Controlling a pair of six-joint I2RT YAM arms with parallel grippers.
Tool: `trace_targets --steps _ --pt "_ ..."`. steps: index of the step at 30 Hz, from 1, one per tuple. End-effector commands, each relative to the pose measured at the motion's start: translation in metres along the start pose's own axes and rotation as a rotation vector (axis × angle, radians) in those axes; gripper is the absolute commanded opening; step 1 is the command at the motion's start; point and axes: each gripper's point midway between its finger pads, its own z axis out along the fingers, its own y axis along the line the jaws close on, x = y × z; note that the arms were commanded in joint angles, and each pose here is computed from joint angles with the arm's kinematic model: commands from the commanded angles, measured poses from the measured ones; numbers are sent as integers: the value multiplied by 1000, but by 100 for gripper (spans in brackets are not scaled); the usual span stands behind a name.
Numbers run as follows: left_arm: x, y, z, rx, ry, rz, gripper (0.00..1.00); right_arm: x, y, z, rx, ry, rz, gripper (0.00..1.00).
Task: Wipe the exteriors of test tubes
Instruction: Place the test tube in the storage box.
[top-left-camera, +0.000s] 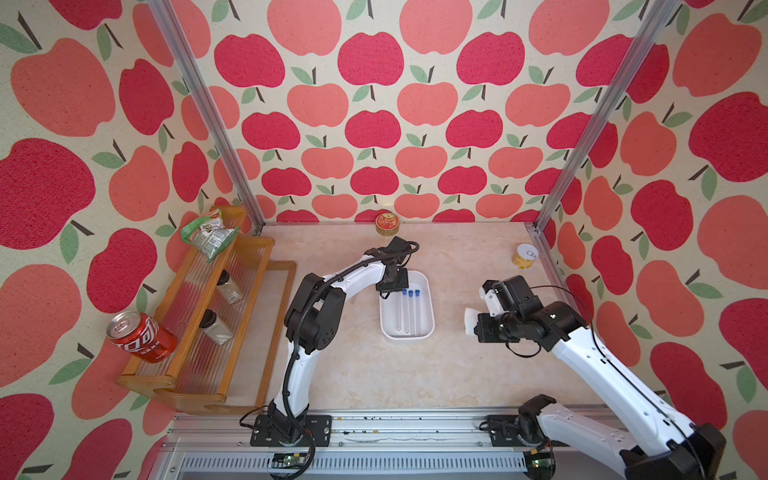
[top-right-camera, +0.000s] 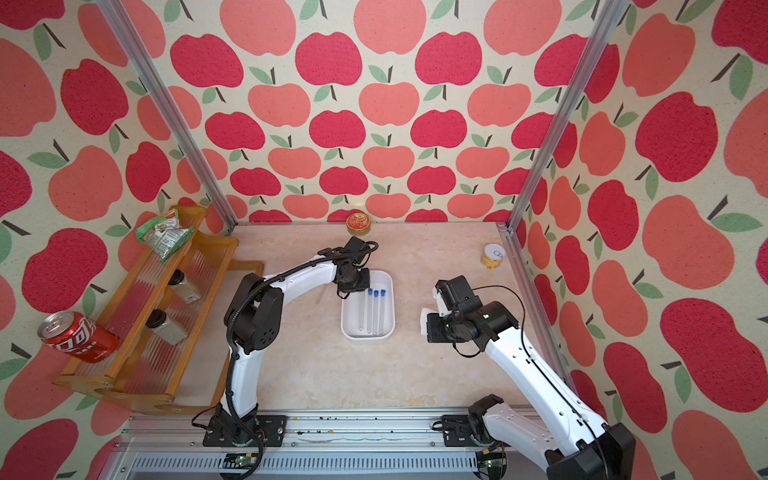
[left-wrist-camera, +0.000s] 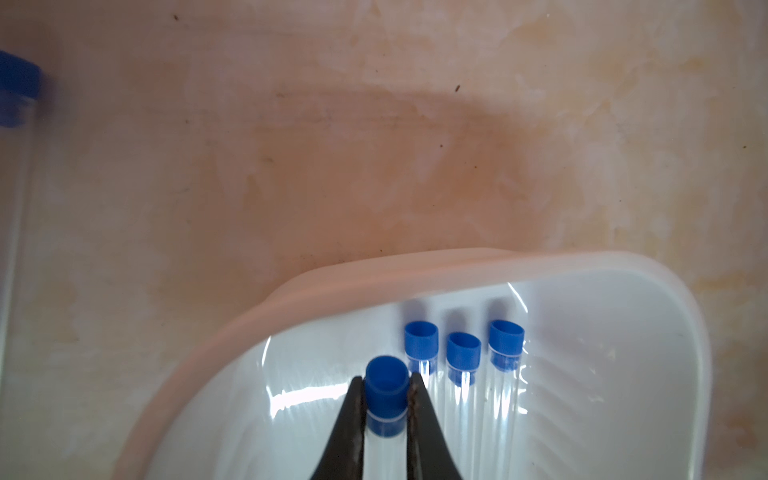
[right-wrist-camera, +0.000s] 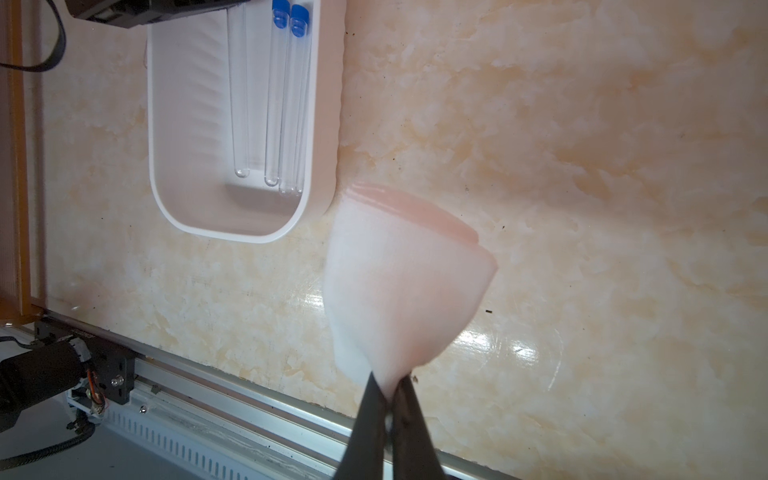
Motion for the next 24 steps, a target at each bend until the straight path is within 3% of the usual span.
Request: trace_targets --steps 1,16,24 --pt "1 7 4 -51 13 -1 15 8 -2 -1 -7 19 -2 0" --pt "2 1 7 -25 25 -6 23 11 -3 -3 -11 18 3 0" --pt "-3 -11 -12 19 -4 -2 26 10 -2 -2 -16 16 1 0"
